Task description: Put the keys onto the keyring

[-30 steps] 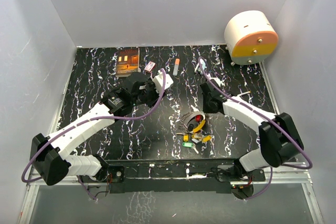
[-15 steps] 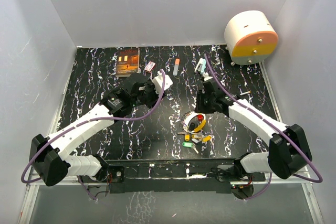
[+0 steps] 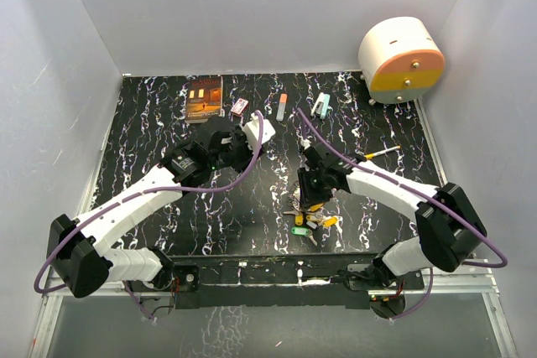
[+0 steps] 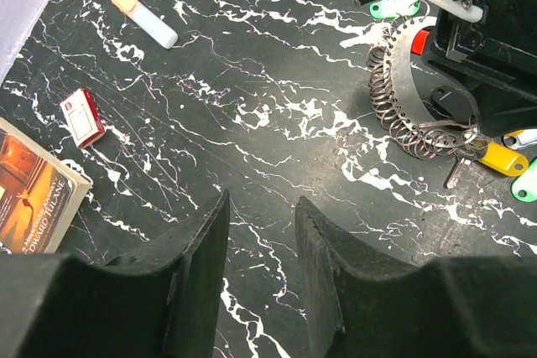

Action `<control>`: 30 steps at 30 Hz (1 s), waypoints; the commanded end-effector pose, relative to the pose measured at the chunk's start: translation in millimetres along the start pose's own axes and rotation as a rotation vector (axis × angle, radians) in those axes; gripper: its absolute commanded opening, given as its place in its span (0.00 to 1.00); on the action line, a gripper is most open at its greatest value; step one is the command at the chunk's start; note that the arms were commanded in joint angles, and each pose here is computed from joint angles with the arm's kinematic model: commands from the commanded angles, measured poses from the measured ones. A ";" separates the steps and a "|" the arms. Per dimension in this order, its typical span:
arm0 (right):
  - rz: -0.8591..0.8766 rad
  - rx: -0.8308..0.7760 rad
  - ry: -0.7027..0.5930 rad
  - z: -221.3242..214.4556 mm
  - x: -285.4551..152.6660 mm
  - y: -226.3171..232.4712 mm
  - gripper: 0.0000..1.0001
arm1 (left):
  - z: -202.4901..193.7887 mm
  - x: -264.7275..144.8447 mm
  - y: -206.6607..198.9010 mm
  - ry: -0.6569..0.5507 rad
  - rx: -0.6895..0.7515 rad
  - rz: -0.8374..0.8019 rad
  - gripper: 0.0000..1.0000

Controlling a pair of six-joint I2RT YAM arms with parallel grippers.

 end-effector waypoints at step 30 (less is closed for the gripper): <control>-0.098 0.079 -0.030 9.2 25.5 11.5 0.31 | 7.8 -14.8 5.4 -0.053 0.019 0.030 0.37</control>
Point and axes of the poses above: each gripper's point midway between its finger pads, its own x axis out along the fingers, its own y axis along the line the jaws close on, z = x × y, the point moved 2 cm from there along -x, back along the fingers, and after that the axes turned 11 degrees about x, right-handed, at the moved point
